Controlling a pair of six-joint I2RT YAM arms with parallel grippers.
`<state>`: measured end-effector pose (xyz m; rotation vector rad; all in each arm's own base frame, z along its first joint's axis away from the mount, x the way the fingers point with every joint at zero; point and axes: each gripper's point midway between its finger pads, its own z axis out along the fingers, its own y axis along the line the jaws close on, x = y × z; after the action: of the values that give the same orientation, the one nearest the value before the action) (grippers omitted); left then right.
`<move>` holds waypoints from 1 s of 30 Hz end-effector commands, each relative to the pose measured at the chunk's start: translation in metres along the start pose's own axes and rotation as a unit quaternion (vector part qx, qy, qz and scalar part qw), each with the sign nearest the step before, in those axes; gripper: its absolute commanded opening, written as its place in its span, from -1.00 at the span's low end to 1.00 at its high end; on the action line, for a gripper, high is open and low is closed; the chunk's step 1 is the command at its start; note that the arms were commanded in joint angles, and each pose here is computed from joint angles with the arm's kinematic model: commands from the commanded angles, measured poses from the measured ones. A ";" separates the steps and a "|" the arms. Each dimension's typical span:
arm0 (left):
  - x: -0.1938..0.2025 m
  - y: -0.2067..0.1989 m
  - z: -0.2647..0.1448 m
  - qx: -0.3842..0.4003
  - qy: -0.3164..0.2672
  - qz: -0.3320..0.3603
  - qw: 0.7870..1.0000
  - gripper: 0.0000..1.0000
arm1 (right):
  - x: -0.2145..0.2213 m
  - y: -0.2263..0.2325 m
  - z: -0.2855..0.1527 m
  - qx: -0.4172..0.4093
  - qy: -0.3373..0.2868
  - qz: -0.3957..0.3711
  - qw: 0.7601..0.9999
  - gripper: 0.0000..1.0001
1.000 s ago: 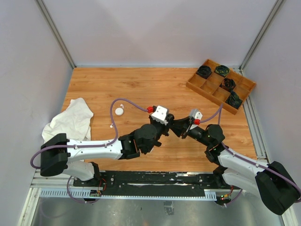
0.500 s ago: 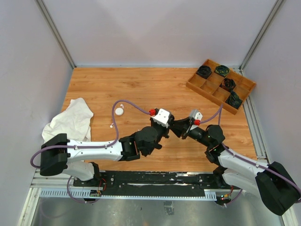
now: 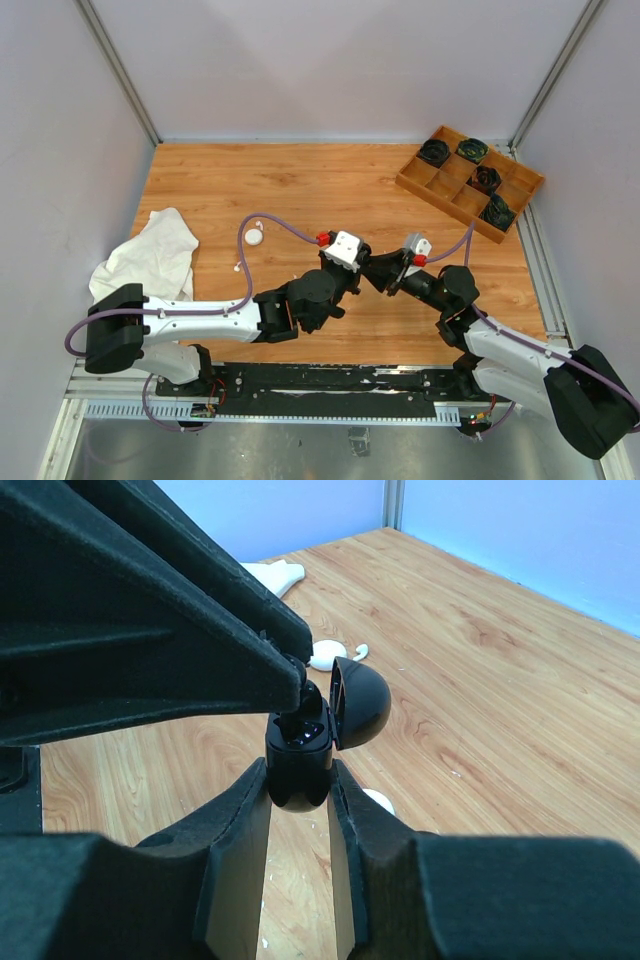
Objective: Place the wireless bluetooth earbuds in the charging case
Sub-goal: Place the earbud in the charging case.
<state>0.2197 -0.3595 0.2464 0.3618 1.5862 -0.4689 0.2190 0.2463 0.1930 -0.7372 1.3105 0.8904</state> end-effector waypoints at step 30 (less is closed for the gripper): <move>-0.035 -0.039 -0.023 0.089 0.052 -0.135 0.985 -0.03 | -0.014 0.002 0.002 -0.003 -0.025 -0.008 1.000 -0.99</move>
<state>0.1953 -0.3752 0.2490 0.3547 1.7291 -0.6630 0.2190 0.2459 0.1908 -0.7361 1.3194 0.8890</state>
